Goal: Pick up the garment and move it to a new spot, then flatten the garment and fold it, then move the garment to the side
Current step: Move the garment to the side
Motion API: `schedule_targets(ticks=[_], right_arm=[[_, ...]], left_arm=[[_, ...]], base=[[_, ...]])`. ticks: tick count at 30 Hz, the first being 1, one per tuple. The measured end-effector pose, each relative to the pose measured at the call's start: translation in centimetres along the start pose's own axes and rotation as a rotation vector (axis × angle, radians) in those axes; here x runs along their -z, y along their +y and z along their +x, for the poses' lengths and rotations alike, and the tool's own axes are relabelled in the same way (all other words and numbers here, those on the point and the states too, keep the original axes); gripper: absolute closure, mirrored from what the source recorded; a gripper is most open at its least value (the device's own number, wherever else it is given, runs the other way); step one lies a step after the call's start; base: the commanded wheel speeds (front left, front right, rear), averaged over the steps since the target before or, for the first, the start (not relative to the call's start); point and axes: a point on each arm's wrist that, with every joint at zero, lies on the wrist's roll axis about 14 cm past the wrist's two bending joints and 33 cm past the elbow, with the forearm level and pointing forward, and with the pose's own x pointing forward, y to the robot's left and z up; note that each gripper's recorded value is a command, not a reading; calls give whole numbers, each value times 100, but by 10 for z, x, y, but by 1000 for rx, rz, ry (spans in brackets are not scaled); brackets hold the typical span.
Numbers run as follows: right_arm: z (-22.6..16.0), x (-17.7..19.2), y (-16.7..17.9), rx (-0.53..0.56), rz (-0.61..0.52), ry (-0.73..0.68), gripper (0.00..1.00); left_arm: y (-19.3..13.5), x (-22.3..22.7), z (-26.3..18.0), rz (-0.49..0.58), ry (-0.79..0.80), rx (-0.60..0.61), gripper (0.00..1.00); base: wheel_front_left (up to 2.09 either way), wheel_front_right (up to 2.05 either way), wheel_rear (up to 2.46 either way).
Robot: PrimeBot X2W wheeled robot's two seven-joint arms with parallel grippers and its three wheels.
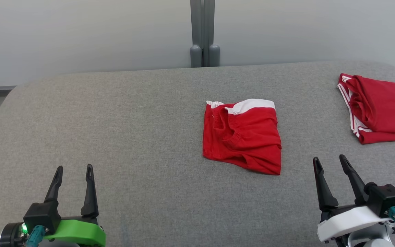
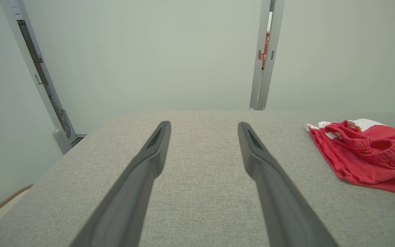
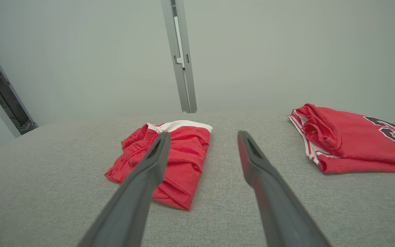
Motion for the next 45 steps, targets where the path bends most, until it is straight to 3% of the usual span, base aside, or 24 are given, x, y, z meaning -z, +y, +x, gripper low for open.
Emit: schedule_targets(ticks=[18,32,38,45], right_arm=[[5,12,-6,0,-19,51,0],[100,-17,4,-112,-118,-3,0],[131,7,4,-133,-138,81,0],[149,64,-2,-122,-125,246,0]], left_arm=[[5,1,0,6,13,-23,0],[0,15,20,-1,37,-21,0],[1,22,30,-5,50,-26,0],[4,34,40,-3,73,-38,0]], base=[[0,0,0],[0,0,0],[0,0,0],[0,0,0]])
